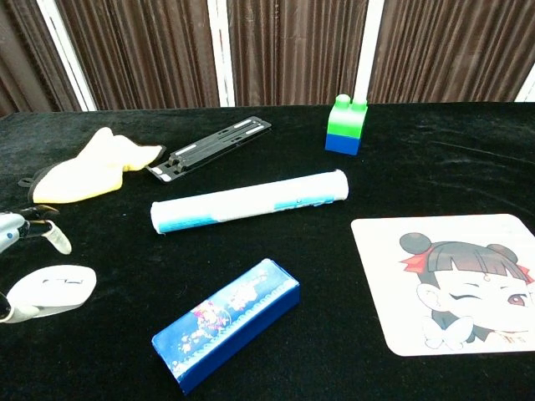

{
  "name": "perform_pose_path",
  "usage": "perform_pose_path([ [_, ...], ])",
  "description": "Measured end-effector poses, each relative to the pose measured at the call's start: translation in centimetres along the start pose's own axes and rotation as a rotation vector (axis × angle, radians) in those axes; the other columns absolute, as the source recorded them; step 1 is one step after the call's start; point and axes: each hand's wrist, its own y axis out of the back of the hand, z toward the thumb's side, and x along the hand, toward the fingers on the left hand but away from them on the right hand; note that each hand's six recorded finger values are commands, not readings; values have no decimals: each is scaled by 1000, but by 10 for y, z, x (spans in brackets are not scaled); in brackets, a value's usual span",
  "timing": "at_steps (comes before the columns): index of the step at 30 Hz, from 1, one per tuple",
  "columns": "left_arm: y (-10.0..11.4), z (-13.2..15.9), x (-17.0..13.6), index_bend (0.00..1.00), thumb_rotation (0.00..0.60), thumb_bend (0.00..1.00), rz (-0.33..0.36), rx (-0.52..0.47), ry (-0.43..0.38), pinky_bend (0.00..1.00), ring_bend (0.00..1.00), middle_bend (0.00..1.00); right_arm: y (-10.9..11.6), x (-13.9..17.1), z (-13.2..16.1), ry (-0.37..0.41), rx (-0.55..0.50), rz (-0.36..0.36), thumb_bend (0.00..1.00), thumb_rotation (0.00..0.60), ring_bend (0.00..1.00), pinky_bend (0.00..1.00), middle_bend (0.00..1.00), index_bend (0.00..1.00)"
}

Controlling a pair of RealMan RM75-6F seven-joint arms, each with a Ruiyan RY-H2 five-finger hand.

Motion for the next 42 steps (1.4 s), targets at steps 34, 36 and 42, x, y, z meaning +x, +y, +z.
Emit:
perform_pose_path([
  [34, 61, 59, 7, 529, 600, 387, 148, -17, -154, 0, 0, 0, 7, 2, 5, 20, -20, -24, 126, 600, 0, 0, 0, 180],
  [36, 73, 65, 12, 530, 600, 387, 172, 3, -166, 0, 0, 0, 7, 2, 4, 16, -22, -23, 126, 600, 0, 0, 0, 180],
  [42, 103, 92, 29, 532, 600, 386, 227, 75, -221, 0, 0, 0, 10, 0, 2, 5, -31, -34, 126, 600, 0, 0, 0, 180],
])
